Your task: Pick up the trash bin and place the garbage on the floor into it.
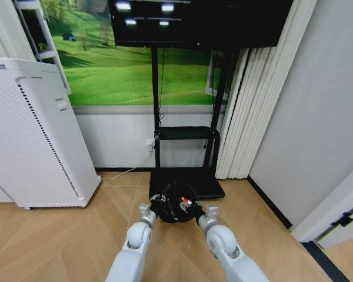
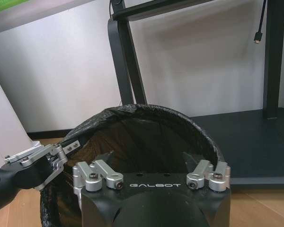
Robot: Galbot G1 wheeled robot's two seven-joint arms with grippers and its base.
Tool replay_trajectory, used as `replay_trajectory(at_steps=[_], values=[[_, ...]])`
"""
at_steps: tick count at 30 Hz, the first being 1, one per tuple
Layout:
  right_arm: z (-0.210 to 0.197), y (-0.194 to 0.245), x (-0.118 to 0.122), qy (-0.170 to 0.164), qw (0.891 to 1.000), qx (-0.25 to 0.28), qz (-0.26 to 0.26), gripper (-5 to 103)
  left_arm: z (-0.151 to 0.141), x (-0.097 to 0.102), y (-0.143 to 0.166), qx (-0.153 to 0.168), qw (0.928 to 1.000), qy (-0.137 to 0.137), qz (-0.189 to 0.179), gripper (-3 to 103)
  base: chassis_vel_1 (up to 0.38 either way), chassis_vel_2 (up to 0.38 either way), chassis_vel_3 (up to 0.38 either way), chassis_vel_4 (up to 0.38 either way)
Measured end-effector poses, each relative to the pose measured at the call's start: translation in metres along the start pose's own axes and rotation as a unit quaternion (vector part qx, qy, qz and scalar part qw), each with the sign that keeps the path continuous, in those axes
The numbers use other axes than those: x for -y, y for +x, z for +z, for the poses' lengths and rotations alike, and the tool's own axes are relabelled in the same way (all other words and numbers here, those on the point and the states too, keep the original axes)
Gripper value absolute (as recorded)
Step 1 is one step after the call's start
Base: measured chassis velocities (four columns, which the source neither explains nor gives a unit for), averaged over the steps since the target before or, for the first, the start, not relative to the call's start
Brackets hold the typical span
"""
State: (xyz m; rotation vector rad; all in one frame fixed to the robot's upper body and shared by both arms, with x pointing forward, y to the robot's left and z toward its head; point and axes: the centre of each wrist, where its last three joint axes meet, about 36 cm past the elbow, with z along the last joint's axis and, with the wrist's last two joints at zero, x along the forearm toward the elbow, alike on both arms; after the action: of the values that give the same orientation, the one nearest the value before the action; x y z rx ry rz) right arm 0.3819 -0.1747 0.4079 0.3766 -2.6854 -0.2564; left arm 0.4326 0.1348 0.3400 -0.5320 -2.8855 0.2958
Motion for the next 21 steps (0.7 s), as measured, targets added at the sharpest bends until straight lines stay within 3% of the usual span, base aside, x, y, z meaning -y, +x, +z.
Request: replay_trajectory(at_steps=[2, 3, 4, 7, 14, 21], values=[[-0.002, 0.001, 0.001, 0.001, 1.000, 0.003, 0.003, 87, -0.001, -0.001, 0.000, 0.001, 1.0000, 0.000, -0.001, 7, 0.000, 0.000, 0.000, 0.000], [-0.005, 0.004, 0.004, 0.002, 1.000, 0.009, 0.011, 96, -0.002, -0.003, 0.001, 0.002, 1.0000, -0.001, -0.004, 7, 0.000, 0.000, 0.000, 0.000], [-0.007, 0.009, 0.007, 0.007, 1.000, 0.019, 0.024, 99, -0.003, -0.008, 0.003, 0.003, 0.9999, -0.003, -0.010, 7, 0.000, 0.000, 0.000, 0.000], [-0.008, 0.014, 0.011, 0.017, 0.999, 0.031, 0.041, 100, -0.004, -0.018, 0.008, 0.003, 0.9997, -0.007, -0.022, 7, 0.000, 0.000, 0.000, 0.000], [0.006, 0.032, 0.029, 0.064, 0.987, 0.072, 0.132, 100, -0.024, -0.078, 0.049, 0.020, 0.9957, -0.022, -0.087, 7, 0.000, 0.000, 0.000, 0.000], [0.036, 0.034, 0.028, 0.108, 0.978, 0.070, 0.165, 100, -0.042, -0.107, 0.093, 0.034, 0.9914, -0.027, -0.124, 7, 0.000, 0.000, 0.000, 0.000]])
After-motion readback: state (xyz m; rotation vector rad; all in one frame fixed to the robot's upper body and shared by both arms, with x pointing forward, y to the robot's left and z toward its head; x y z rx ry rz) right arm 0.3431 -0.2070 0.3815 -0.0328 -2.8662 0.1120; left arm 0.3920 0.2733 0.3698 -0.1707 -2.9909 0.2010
